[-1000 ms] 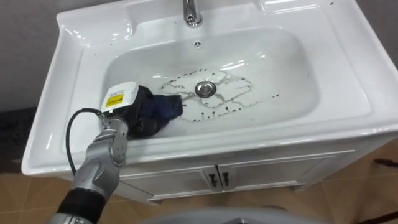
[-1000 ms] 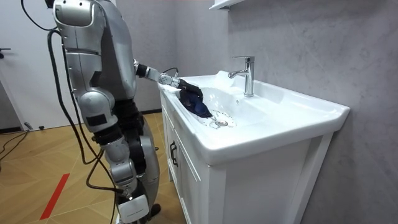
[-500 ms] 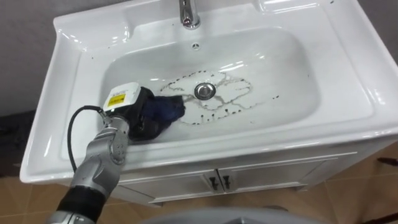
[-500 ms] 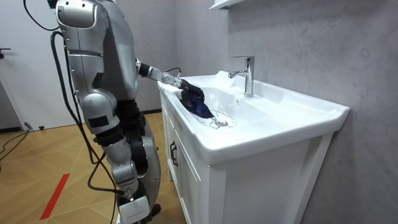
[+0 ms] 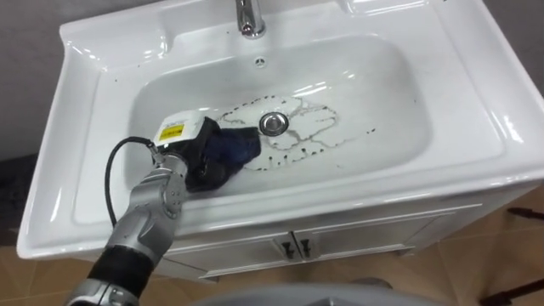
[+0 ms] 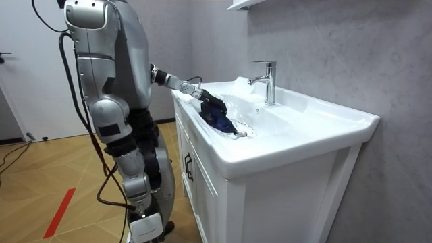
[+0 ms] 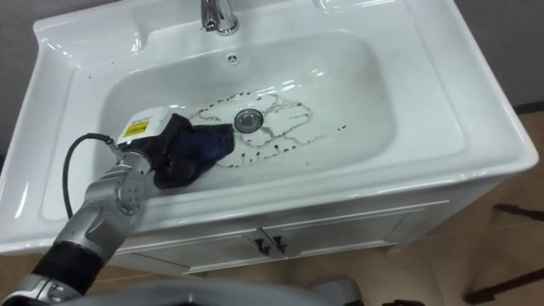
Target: Wipe basin
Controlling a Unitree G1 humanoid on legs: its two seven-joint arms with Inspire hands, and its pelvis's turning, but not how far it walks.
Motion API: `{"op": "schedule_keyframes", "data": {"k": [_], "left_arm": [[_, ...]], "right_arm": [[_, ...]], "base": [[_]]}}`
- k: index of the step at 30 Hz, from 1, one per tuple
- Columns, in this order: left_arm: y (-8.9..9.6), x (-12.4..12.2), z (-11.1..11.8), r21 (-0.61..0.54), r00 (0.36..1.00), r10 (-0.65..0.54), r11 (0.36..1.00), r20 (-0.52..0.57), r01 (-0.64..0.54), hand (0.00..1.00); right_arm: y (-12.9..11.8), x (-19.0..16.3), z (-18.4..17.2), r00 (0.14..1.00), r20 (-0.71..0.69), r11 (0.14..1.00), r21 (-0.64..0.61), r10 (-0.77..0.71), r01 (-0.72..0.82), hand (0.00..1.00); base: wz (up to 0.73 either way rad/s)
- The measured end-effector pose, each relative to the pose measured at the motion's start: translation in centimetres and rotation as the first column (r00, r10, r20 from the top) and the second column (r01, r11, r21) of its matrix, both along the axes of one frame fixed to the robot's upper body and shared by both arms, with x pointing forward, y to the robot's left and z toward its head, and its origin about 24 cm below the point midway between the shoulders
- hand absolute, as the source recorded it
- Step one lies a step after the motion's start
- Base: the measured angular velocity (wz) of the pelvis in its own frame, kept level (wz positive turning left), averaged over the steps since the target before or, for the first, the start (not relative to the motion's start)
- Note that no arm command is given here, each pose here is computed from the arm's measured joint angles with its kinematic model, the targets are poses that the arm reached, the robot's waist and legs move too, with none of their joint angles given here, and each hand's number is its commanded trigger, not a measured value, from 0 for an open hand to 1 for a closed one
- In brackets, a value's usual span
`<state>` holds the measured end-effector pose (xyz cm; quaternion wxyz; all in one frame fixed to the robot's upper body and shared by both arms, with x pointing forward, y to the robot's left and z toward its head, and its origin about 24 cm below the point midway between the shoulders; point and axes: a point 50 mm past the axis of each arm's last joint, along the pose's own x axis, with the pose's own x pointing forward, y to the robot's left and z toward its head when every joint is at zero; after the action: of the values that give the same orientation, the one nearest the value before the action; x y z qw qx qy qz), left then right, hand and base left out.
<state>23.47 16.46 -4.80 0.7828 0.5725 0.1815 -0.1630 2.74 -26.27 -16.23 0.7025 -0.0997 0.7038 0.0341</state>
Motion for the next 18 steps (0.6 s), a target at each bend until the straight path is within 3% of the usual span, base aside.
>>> {"op": "schedule_keyframes", "data": {"k": [7, 18], "left_arm": [[-1.6, 0.3, 0.1, -0.04, 1.0, -0.02, 0.999, -0.013, 0.019, 1.0], [-5.7, 1.2, 0.9, -0.052, 0.984, -0.177, 0.983, -0.002, 0.176, 1.0]], "right_arm": [[0.2, 0.6, 0.0, 1.0, -0.001, 1.0, 0.021, 0.006, -0.006, 0.0], [1.3, 0.6, -0.3, 0.999, -0.019, 0.999, 0.047, 0.028, -0.027, 0.0]], "base": [[0.01], [0.01]]}}
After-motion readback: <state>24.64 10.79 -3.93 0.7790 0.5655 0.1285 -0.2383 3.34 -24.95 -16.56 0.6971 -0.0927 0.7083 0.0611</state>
